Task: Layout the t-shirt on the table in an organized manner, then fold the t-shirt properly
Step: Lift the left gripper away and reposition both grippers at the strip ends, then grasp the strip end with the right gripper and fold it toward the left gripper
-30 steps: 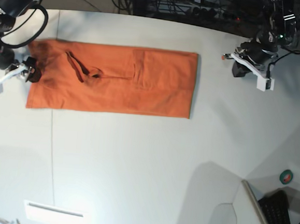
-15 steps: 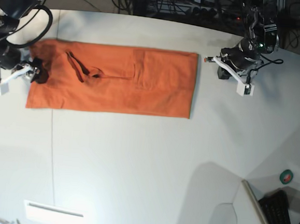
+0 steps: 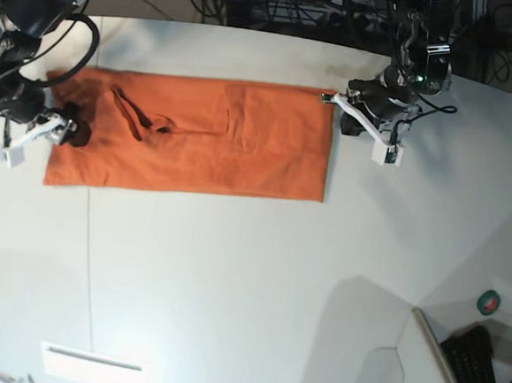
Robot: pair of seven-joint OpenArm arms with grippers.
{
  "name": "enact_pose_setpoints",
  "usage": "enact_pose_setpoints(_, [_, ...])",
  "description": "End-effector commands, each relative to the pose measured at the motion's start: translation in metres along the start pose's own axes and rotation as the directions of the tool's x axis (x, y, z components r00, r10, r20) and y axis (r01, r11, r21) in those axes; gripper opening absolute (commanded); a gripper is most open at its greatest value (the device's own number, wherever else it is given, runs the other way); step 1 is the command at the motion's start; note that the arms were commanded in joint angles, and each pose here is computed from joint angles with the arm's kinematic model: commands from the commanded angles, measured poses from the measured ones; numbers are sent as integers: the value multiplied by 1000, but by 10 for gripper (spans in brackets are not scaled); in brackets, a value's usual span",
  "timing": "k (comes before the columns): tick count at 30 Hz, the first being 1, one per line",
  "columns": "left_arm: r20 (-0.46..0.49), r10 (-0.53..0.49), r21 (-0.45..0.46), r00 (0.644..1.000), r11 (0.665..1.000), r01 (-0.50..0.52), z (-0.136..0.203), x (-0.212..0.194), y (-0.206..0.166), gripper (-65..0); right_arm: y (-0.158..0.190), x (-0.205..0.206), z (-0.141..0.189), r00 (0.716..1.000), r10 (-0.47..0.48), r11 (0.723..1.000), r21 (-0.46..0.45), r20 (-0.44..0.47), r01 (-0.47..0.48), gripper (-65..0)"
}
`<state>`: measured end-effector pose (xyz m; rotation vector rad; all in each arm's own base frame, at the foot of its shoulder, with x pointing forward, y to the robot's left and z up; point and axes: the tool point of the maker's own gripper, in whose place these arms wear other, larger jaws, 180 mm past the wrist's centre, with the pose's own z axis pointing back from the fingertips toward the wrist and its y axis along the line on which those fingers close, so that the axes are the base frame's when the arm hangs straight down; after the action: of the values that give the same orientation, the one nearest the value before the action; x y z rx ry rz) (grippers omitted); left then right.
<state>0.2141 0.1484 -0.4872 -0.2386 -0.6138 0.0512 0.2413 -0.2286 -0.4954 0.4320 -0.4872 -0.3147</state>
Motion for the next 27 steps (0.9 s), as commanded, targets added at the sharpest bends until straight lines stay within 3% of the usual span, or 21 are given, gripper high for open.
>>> enact_pose_setpoints(1, [49,-2,-19,999,1000,3,0,16,-6,-650,-3,-6,0,999,6,1000,-9,-35,-6,-215])
enact_pose_setpoints(17, [68,-9,-16,998,1000,10,-2,28,-4,-650,-2,-16,-3,998,-4,1000,-3,-63,4,-221])
enact_pose_setpoints(19, [68,-9,-16,998,1000,10,-2,28,-4,-650,-2,-16,-3,998,-4,1000,-3,-63,4,-257])
enact_pose_setpoints(24, [67,-22,-7,998,1000,22,-1,29,2,-650,-3,-15,-2,998,-3,1000,-4,-62,3,-429])
enact_pose_setpoints(27, [66,-32,3,997,999,32,1,30,7,-650,-2,-13,-3,998,-1,1000,-3,-55,1,-449])
